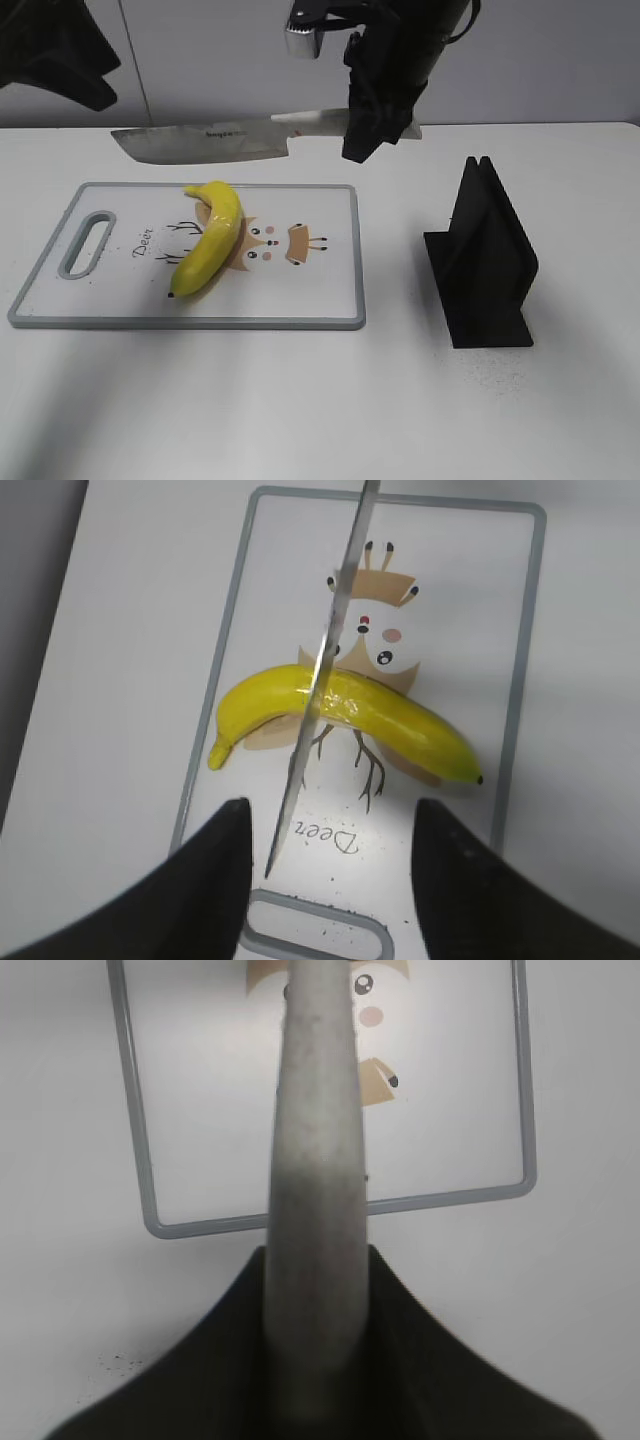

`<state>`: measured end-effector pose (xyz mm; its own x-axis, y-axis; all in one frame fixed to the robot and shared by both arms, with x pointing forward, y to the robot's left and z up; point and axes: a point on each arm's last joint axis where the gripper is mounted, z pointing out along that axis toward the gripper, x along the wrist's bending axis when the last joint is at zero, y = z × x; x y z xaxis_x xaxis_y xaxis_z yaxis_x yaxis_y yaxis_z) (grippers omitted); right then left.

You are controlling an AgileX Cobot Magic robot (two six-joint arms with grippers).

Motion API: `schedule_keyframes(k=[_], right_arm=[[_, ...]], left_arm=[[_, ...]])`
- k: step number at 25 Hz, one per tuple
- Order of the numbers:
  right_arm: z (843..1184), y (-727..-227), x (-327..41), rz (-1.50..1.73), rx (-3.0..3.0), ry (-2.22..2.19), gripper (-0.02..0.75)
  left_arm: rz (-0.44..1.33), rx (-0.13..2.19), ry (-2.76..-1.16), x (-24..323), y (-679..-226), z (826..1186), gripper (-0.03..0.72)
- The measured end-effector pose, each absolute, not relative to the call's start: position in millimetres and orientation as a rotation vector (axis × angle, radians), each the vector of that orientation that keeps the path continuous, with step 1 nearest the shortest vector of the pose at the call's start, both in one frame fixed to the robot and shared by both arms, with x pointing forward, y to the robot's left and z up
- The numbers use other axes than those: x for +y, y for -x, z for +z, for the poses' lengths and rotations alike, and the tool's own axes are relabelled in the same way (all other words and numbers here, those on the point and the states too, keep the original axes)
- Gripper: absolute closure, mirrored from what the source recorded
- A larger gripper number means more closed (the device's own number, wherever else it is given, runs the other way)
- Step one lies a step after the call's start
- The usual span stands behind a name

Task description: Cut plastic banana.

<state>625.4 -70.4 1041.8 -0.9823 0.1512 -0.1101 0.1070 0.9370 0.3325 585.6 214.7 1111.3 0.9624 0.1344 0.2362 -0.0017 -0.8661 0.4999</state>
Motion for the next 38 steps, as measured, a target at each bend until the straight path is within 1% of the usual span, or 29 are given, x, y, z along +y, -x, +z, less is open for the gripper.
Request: schedule_keyframes(k=[10, 16, 19, 22, 23, 25, 29, 30, 32, 38], right_arm=[[1040.8, -631.8, -62.5, 0.566, 2.925, -0.064, 0.554], [1039.3, -630.4, -58.8, 0.612, 2.934, -0.003, 0.554], [1040.0, -632.5, -57.9, 0.623, 2.907, -0.004, 0.554], [1040.2, -633.1, -57.4, 0.624, 2.898, -0.004, 0.554], [1040.0, -633.3, -57.9, 0.616, 2.897, -0.001, 0.554], [1039.8, -633.8, -58.6, 0.602, 2.894, 0.004, 0.554], [1040.3, -636.1, -59.7, 0.608, 2.876, -0.003, 0.554], [1040.6, -636.8, -59.7, 0.617, 2.87, -0.007, 0.554], [1040.9, -637.3, -59.9, 0.627, 2.867, -0.009, 0.554], [1041.1, -637.5, -59.9, 0.632, 2.865, -0.009, 0.555]], left_arm=[[0.236, 0.129, -2.632, 213.6, -610.5, 1067.4, 0.2], [0.222, 0.151, -2.638, 213.4, -619.2, 1053.1, 0.201], [0.215, 0.152, -2.639, 213.3, -619.5, 1051.7, 0.223], [0.222, 0.156, -2.638, 214.2, -620.1, 1051.8, 0.287], [0.228, 0.161, -2.637, 215.2, -620.7, 1051.8, 0.323], [0.235, 0.176, -2.636, 219.2, -621.8, 1051.9, 0.41], [0.239, 0.207, -2.636, 228.9, -623.7, 1051.5, 0.626], [0.238, 0.203, -2.638, 229.9, -623.6, 1051.3, 0.65], [0.235, 0.19, -2.643, 230.0, -624.2, 1049.5, 0.663], [0.233, 0.19, -2.641, 229.7, -626.3, 1046.0, 0.666]])
